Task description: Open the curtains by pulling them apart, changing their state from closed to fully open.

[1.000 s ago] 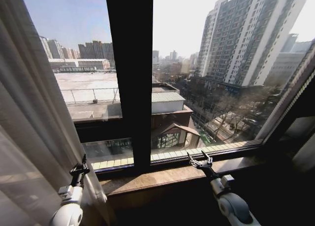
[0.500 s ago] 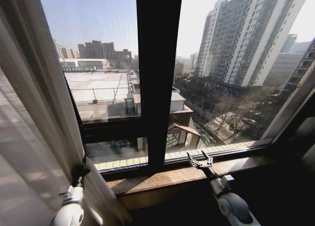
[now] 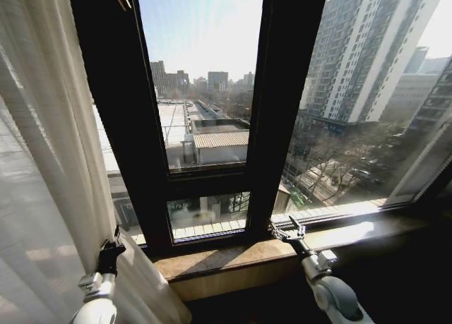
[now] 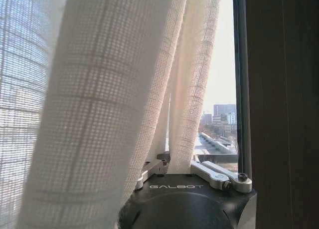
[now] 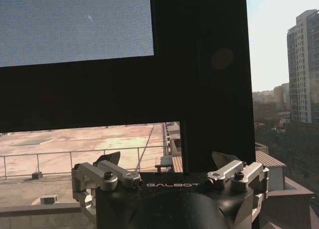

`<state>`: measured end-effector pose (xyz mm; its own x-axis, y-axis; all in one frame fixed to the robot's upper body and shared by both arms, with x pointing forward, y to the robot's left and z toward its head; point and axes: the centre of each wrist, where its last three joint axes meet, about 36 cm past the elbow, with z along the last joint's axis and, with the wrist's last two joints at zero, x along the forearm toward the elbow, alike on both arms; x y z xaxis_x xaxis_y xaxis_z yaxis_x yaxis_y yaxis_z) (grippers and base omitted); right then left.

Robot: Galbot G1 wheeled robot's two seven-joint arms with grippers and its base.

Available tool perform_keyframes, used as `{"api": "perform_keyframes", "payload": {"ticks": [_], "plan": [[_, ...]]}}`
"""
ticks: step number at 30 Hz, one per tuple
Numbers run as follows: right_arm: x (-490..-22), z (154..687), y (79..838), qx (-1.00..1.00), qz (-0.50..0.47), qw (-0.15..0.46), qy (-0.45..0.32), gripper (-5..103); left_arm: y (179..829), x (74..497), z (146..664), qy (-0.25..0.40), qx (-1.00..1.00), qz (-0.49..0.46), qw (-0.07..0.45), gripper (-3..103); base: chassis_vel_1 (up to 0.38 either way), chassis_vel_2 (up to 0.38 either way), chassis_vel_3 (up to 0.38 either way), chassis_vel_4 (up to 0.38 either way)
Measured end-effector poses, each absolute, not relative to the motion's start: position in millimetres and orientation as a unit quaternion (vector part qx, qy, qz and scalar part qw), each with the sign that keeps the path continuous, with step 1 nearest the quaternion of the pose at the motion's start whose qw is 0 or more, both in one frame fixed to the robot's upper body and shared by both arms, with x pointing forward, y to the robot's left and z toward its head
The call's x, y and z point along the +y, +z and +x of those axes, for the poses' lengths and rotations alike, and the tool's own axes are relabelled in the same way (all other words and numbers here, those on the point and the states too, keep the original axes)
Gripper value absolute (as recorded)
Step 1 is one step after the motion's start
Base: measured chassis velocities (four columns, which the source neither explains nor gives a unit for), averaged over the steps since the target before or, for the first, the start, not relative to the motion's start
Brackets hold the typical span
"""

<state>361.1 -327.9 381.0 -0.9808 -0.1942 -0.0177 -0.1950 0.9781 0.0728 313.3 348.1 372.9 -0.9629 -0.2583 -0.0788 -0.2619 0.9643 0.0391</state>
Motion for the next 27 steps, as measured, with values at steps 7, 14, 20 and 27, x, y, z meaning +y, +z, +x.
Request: {"api": "perform_keyframes", "payload": {"ticks": [7,14,20,27], "plan": [[-328,361,381,0.994,-0.098,0.005,0.037,100,370,348,296,0.033,0.99,-0.131,0.029,0,0.42,0.29,-0.423,-0.293],[-328,361,381,0.994,-0.098,0.005,0.037,100,370,348,285,0.034,0.99,-0.136,0.026,0,0.411,0.283,-0.414,-0.292],[-328,361,381,0.994,-0.098,0.005,0.037,100,373,351,277,0.039,0.989,-0.14,0.029,0,0.419,0.29,-0.431,-0.291],[-328,361,381,0.994,-0.098,0.005,0.037,100,376,356,269,0.045,0.988,-0.147,0.029,0,0.421,0.302,-0.424,-0.294]]}}
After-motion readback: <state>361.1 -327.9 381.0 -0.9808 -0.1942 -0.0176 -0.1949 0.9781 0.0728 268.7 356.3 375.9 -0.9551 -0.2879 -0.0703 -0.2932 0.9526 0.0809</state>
